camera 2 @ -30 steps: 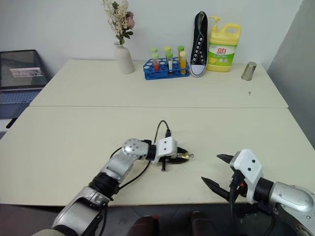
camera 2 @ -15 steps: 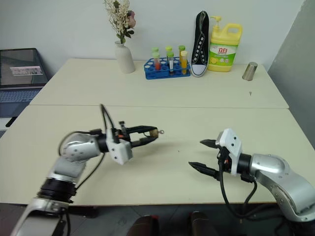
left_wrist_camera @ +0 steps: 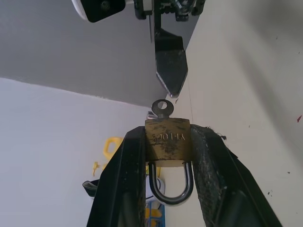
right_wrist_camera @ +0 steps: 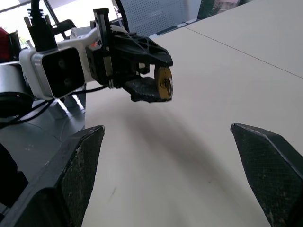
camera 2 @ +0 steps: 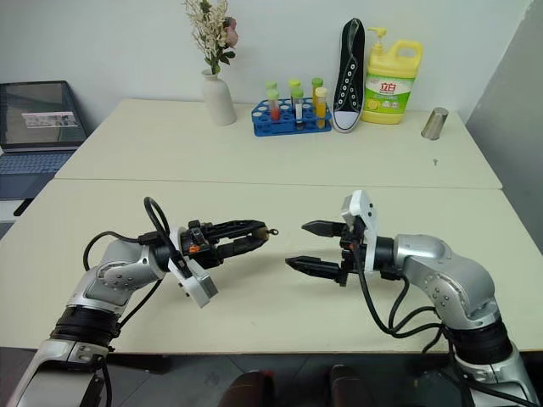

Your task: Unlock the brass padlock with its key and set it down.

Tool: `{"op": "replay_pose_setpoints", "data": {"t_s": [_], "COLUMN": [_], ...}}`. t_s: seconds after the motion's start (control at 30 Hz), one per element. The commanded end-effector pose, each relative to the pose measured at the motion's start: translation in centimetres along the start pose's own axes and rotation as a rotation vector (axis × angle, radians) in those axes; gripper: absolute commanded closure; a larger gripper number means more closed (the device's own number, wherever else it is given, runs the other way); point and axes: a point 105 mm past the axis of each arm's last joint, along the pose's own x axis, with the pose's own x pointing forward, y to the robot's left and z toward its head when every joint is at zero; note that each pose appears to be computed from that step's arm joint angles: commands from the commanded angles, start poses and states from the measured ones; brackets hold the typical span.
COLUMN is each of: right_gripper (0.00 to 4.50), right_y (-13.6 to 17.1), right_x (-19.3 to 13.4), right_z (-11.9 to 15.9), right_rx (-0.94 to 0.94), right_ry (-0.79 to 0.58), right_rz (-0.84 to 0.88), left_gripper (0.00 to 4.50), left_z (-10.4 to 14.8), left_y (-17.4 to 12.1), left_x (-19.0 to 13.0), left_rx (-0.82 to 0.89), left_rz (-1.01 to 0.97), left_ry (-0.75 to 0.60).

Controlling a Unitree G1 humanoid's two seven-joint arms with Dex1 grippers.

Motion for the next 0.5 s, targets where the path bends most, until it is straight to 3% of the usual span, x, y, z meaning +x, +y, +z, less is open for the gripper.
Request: {"op": "replay_pose_setpoints", "data": {"t_s": [0.03,0.37,0.5], "right_gripper": [0.0,0.0,0.92], "right_y": [0.31,0.56,0.66], "right_x": [0.42,0.84,0.82], "right_z": [0.71,0.76,0.83], "right_rx": [-0.017,0.019,0.034], "right_ry": [-0.006,-0.003,-0.01], "right_rz": [0.026,0.047,0.051], "left_gripper": [3.53,3.53,3.53], "left_z": [1.15,1.27,1.35], "left_y": [0.53,0.87,0.81], "left_x": [0.54,1.02,1.02], "left_rx": [0.02,0.03,0.031], "left_rz": [0.019,0.018,0.018], "left_ry": [-0.055,-0.063,-0.065]}}
